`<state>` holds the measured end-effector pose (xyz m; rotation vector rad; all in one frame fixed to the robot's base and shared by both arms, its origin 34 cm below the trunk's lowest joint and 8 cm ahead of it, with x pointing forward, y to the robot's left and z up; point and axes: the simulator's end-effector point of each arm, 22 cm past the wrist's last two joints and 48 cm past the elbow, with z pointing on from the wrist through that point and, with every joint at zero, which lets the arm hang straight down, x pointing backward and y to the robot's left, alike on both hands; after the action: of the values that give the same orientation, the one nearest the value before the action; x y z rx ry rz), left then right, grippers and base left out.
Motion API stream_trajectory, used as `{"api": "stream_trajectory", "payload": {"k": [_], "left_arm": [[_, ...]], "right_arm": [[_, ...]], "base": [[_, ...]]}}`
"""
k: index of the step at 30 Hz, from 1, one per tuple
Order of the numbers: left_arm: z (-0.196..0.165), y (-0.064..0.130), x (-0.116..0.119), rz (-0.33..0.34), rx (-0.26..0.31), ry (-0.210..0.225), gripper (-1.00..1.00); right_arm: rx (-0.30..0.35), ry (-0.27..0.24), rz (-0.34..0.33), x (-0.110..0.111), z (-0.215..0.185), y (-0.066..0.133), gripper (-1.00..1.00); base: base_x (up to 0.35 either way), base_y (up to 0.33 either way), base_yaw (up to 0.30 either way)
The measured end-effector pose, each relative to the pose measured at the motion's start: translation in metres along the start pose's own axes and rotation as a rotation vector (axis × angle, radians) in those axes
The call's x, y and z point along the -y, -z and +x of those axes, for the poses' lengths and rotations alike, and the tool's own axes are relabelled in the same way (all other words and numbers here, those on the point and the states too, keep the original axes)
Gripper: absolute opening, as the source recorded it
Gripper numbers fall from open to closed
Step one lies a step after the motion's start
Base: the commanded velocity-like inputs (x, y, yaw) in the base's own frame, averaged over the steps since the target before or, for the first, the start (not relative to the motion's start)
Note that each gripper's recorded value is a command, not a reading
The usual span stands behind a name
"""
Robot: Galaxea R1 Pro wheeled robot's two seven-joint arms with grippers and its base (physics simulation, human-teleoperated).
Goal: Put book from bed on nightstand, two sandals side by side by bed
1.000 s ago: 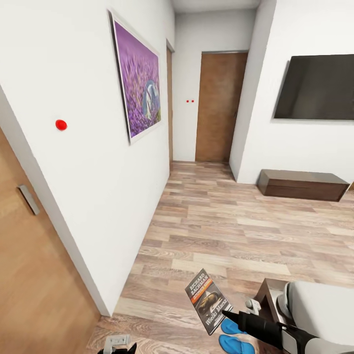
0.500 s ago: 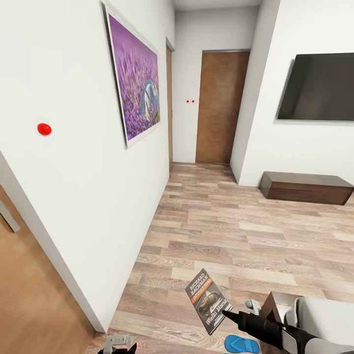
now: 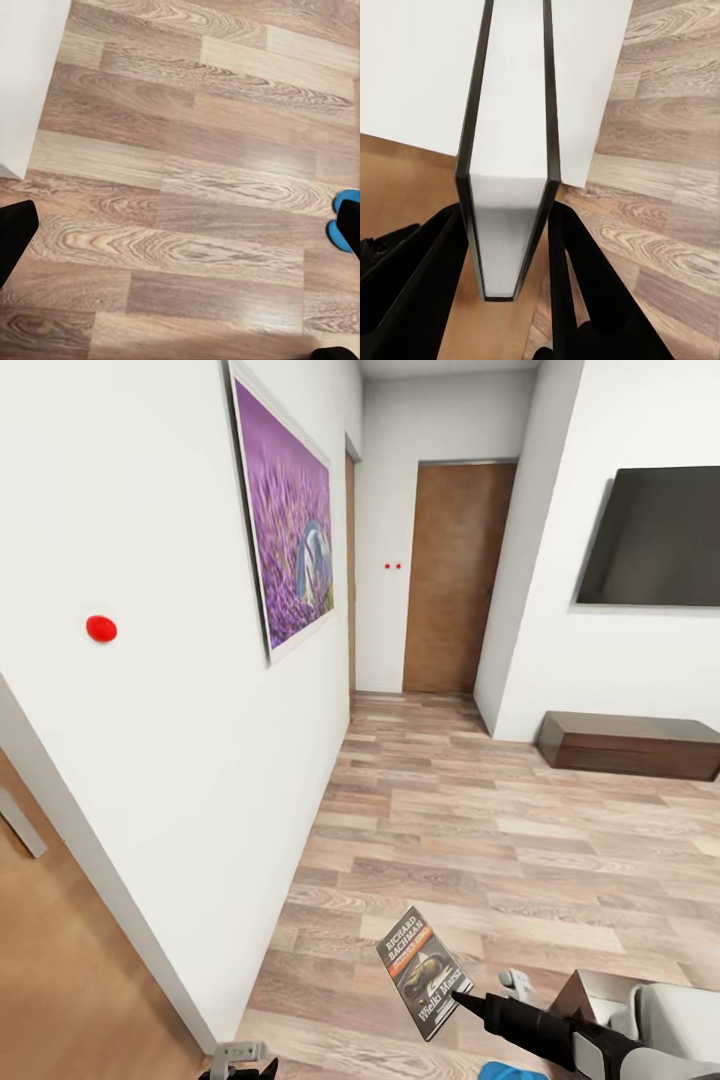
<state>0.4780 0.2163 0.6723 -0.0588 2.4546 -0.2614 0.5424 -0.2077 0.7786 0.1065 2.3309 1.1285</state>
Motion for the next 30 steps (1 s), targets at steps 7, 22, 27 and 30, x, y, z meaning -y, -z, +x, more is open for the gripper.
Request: {"api": "stream_trajectory", "payload": {"k": [7, 22, 27, 30], "left_arm": [[0.0003, -0.0002, 0.0, 0.0, -0.001, 0.001, 1.0], [0.0001, -0.0002, 0.0, 0.0, 0.0, 0.0, 1.0], [0.0004, 0.0001, 0.0, 0.0, -0.001, 0.0, 1.0], [0.0003, 0.0002, 0.0, 0.0, -0.001, 0.0, 1.0]], "right_arm": [[0.002, -0.001, 0.0, 0.0, -0.0005, -0.0002, -1.0], [0.002, -0.001, 0.0, 0.0, -0.0005, -0.0002, -1.0], [0.001, -0.001, -0.001, -0.0005, -0.0001, -0.0003, -1.0], [0.001, 0.0, -0.001, -0.0005, 0.0, -0.0001, -1.0]], "base": [[0.031, 0.017, -0.077], [0.001, 0.0, -0.136], [0.16, 0.103, -0.002], [0.267, 0.15, 0.0]]}}
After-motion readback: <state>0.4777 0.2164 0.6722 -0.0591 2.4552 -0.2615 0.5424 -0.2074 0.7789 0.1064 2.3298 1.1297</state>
